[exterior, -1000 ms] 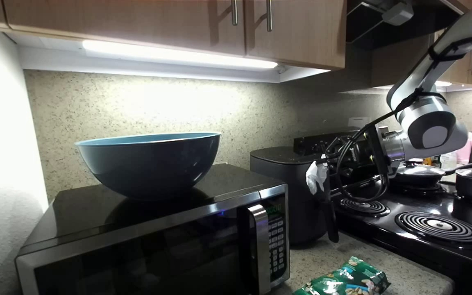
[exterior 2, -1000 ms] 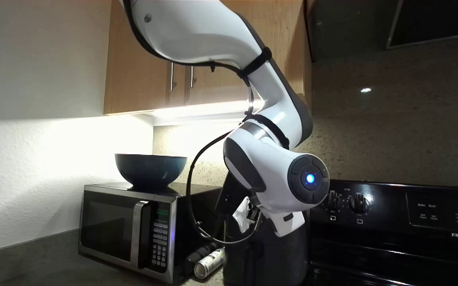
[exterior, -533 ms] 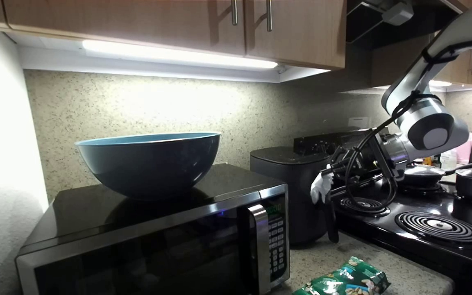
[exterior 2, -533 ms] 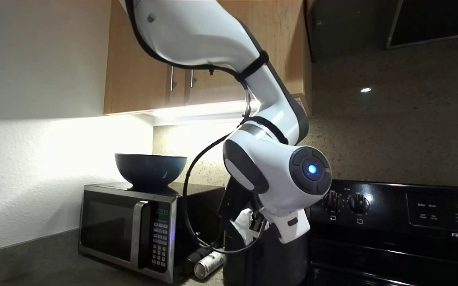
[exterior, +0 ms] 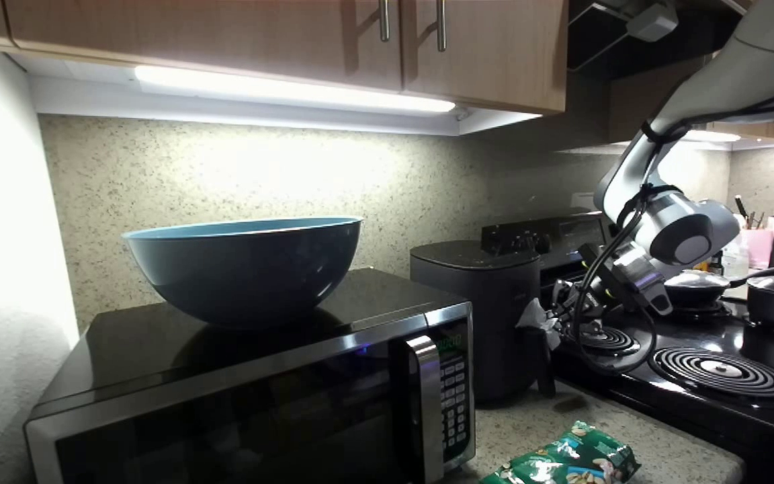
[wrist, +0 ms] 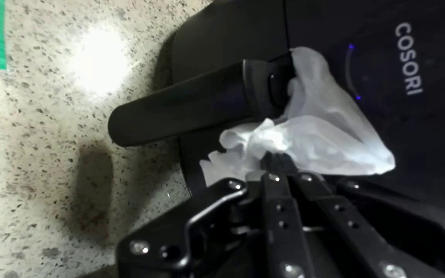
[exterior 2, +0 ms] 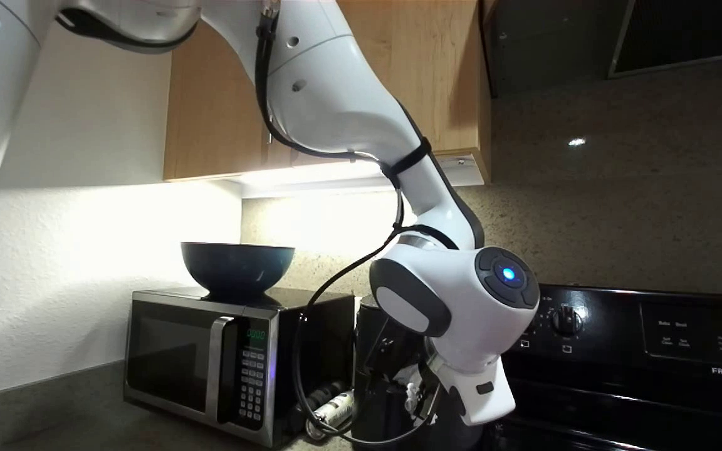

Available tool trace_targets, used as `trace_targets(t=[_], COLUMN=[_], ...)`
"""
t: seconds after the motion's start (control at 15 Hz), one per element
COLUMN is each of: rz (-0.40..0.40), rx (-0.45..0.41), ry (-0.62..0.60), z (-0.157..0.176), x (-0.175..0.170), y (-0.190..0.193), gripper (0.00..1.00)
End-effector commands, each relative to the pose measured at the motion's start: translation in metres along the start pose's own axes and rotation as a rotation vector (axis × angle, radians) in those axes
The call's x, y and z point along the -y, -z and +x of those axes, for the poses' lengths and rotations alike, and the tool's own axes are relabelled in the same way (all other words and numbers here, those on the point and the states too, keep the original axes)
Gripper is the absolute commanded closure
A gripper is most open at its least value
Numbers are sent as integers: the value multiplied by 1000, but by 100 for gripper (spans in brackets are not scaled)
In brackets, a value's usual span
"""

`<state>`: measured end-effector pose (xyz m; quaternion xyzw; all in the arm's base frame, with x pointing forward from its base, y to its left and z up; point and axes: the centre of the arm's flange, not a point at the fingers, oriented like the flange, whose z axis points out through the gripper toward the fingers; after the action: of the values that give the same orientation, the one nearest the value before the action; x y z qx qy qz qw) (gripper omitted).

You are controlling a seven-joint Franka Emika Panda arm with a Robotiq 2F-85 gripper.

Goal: Use the white napkin from the counter to wipe the air fryer.

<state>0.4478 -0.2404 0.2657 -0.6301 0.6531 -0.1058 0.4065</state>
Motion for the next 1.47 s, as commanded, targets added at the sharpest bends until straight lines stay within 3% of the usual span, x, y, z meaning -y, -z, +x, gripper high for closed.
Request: trace_targets(t=[0.0,0.4,0.8,1.07,1.13,1.4], rz=[-14,42,88,167,171,42], rx=[31,79,352,453,454,261], ry=[-44,-62,-4,23,23,-44], z=[-6,-18,-57,-70,-70,-32], x=[28,37,44,54,55,40], y=[-15,4,59,87,93,93], gripper=[100,100,100,100,100,100])
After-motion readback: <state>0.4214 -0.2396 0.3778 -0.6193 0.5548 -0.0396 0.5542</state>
